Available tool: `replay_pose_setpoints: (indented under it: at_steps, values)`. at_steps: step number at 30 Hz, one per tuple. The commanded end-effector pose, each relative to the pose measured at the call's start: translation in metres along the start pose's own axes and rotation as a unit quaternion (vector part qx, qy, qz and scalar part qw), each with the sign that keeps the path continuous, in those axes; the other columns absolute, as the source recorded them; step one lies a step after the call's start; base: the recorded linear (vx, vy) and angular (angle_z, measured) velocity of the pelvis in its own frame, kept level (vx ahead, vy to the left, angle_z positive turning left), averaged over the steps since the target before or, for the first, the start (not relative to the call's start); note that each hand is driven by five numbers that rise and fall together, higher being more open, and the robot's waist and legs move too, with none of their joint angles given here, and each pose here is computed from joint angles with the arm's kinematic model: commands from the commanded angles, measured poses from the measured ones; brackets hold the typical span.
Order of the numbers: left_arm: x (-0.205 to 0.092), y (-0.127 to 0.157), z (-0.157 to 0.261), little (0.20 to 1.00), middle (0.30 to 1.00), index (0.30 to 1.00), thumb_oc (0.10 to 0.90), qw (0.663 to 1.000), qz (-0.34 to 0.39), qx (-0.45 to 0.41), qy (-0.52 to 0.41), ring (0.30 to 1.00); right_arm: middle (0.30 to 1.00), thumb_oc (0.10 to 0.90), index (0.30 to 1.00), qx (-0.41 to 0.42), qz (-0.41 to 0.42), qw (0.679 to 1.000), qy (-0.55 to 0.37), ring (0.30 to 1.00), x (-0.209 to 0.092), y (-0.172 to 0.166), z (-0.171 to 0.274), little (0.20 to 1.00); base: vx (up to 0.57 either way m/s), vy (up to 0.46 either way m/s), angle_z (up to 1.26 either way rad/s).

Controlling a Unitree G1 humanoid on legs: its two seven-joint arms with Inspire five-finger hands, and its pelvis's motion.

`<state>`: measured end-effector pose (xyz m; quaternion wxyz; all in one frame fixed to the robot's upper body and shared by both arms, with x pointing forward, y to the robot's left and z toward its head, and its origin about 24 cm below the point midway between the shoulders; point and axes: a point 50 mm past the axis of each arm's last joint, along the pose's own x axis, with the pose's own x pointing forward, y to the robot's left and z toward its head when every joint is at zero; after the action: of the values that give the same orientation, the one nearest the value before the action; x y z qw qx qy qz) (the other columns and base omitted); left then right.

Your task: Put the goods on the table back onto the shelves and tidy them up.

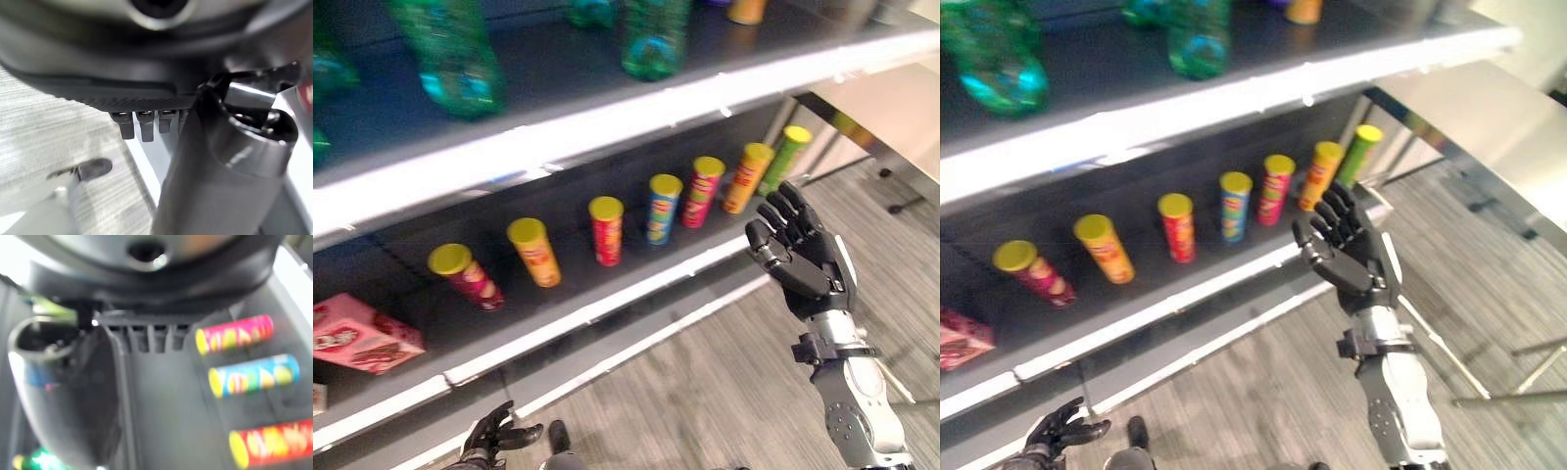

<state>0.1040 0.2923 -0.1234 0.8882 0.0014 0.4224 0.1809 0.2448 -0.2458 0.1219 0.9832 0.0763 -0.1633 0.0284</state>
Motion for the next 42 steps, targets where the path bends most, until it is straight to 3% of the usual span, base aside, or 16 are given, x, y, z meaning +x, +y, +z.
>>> replay_pose_setpoints:
  at_steps: [1, 7, 16, 23, 28, 30, 35, 42]
  values:
    - [0.005, -0.004, 0.042, 0.9, 0.9, 0.9, 0.8, 0.995, -0.024, -0.015, -0.092, 0.9, 0.9, 0.8, 0.9, -0.034, 0.018, 0.984, -0.174, 0.9, 0.015, 0.001, 0.074, 0.9, -0.06, -0.525, -0.7]
    - [0.002, -0.01, 0.043, 0.9, 0.9, 0.9, 0.8, 0.993, -0.032, -0.035, -0.105, 0.9, 0.9, 0.8, 0.9, -0.063, 0.022, 0.979, -0.19, 0.9, 0.022, -0.001, 0.085, 0.9, -0.16, -0.516, -0.19]
    - [-0.004, -0.026, 0.004, 0.9, 0.9, 0.9, 0.8, 0.997, -0.052, -0.038, -0.044, 0.9, 0.9, 0.8, 0.9, -0.218, 0.003, 0.956, -0.197, 0.9, 0.059, 0.003, 0.096, 0.9, 0.06, -0.264, -0.91]
    - [-0.008, -0.022, -0.013, 0.9, 0.9, 0.9, 0.8, 0.997, -0.028, -0.063, -0.018, 0.9, 0.9, 0.8, 0.9, -0.223, 0.014, 0.953, -0.203, 0.9, 0.091, 0.033, 0.087, 0.9, 0.17, -0.06, -0.91]
    - [-0.007, -0.02, -0.011, 0.9, 0.9, 0.9, 0.8, 0.998, -0.027, -0.055, -0.016, 0.9, 0.9, 0.8, 0.9, -0.244, 0.0, 0.953, -0.181, 0.9, 0.086, 0.027, 0.076, 0.9, 0.4, -0.026, -0.88]
    - [0.003, -0.032, 0.019, 0.9, 0.9, 0.9, 0.8, 0.997, -0.052, -0.032, -0.054, 0.9, 0.9, 0.8, 0.9, -0.263, -0.035, 0.946, -0.188, 0.9, 0.077, 0.016, 0.08, 0.9, 0.21, -0.083, 0.17]
    - [0.003, -0.036, 0.04, 0.9, 0.9, 0.9, 0.8, 0.993, -0.062, -0.038, -0.097, 0.9, 0.9, 0.8, 0.9, -0.265, -0.05, 0.941, -0.202, 0.9, 0.076, 0.011, 0.087, 0.9, 0.16, -0.192, 0.66]
    - [-0.001, -0.031, 0.028, 0.9, 0.9, 0.9, 0.8, 0.994, -0.055, -0.04, -0.087, 0.9, 0.9, 0.8, 0.9, -0.29, -0.087, 0.928, -0.217, 0.9, 0.071, -0.003, 0.1, 0.9, 0.31, -0.474, 0.32]
